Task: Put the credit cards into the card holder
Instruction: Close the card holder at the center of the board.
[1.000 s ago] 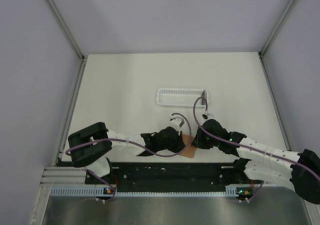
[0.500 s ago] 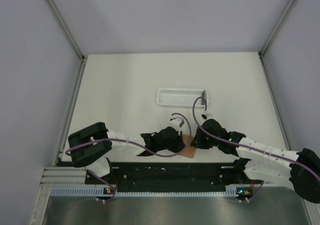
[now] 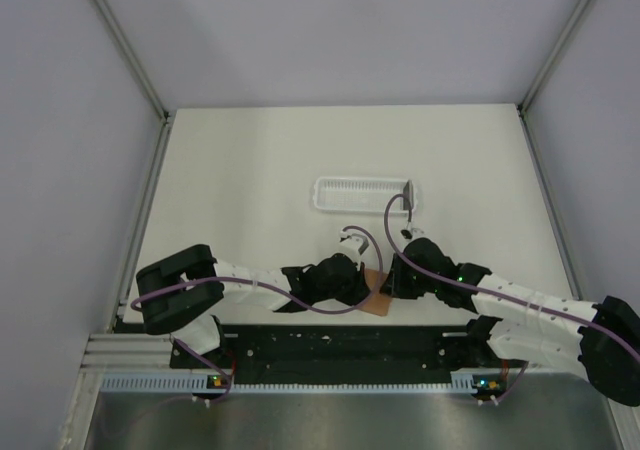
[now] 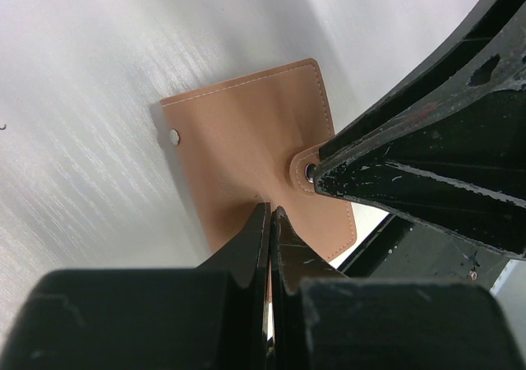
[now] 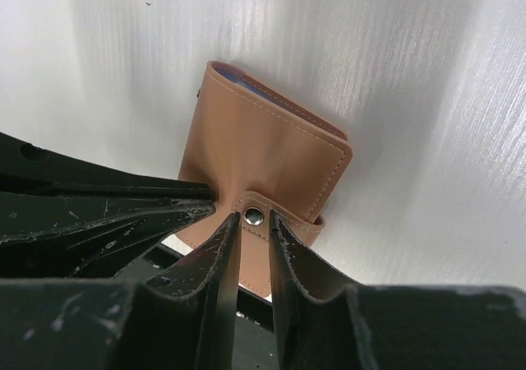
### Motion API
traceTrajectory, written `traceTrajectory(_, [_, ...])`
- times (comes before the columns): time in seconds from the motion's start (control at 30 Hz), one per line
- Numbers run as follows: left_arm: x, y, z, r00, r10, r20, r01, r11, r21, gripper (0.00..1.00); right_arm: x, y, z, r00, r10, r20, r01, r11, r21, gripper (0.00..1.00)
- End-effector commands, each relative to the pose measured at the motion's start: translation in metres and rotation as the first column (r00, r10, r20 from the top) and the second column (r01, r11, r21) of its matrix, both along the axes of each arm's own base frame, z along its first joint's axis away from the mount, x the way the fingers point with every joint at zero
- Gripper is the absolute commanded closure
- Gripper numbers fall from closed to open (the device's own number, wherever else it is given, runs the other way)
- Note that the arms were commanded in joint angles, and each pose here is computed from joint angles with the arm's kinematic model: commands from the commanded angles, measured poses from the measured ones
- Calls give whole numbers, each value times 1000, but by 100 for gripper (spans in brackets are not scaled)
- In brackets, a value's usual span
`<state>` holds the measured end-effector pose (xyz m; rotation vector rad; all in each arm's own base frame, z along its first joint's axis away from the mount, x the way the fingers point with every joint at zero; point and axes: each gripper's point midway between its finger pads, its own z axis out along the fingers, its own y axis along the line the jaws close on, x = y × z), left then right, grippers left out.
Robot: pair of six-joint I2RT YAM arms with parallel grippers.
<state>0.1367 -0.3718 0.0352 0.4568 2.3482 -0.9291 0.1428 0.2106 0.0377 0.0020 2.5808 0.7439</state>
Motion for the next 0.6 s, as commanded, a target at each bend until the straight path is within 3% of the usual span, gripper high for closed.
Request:
traceTrajectory(0.0, [-1,-2,-4,1000,-5,-10,5,1000,13,100,13,14,24,998,12,62,-16,998,65,80])
traceTrajectory(0.57, [-2,-2,-5,1000,-9,-12,9,1000,12,100,12,13,11,1000,16,27,-17,1000,25,80])
